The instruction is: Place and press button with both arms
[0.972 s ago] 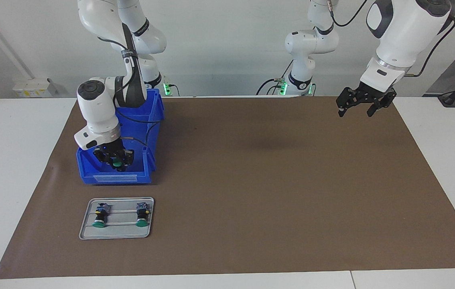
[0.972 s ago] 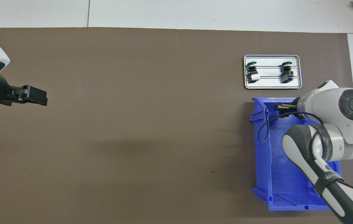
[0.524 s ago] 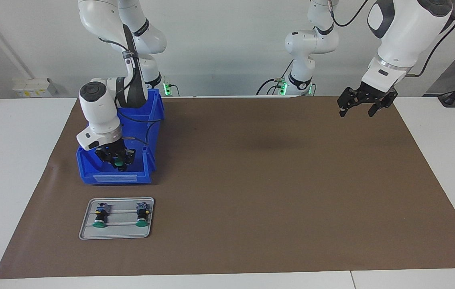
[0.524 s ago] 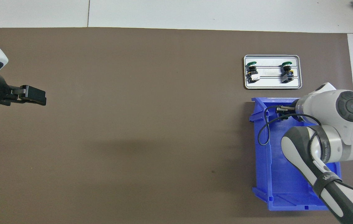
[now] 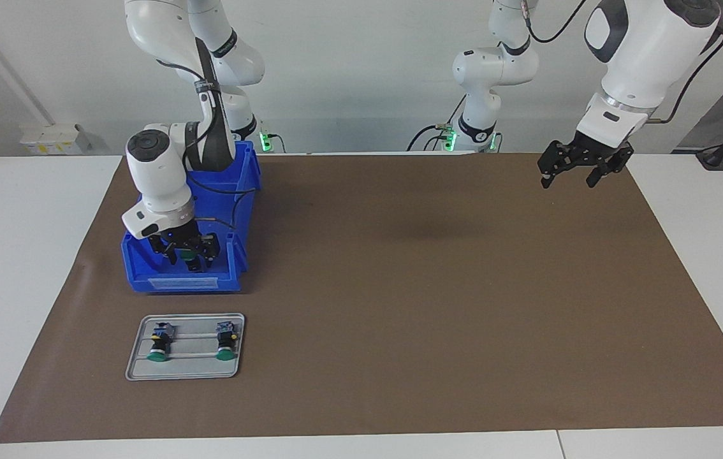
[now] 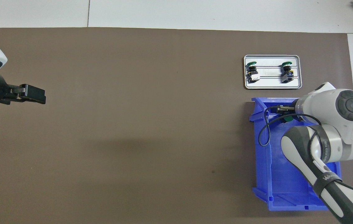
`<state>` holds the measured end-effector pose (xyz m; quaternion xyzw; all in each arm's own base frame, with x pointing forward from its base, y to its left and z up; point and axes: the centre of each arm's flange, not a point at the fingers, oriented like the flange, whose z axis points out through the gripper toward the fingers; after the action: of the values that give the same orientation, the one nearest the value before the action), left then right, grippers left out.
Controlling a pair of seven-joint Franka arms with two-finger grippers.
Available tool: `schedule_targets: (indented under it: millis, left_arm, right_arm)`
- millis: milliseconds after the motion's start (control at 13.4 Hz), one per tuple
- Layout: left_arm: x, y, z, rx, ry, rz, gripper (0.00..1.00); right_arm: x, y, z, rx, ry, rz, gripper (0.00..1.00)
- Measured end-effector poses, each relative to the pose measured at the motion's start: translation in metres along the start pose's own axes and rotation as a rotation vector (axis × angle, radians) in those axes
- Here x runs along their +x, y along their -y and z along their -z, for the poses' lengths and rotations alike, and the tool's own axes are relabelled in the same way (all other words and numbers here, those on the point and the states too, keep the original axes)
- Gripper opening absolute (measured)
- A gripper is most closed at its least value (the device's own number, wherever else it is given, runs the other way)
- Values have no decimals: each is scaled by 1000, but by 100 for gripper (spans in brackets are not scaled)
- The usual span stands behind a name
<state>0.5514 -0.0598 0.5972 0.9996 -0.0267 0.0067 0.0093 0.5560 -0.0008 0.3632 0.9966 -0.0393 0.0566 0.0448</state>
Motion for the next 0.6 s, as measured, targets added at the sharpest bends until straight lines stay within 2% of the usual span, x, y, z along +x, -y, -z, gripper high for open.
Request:
schedule_targets:
  millis: [299, 598]
  left_arm:
    - [1, 7, 0, -1, -13, 13, 100]
    - [2, 15, 2, -2, -20, 27, 100]
  right_arm:
    - [3, -2, 59, 5, -25, -19, 93]
    - [7, -9, 137, 17, 6, -53, 95]
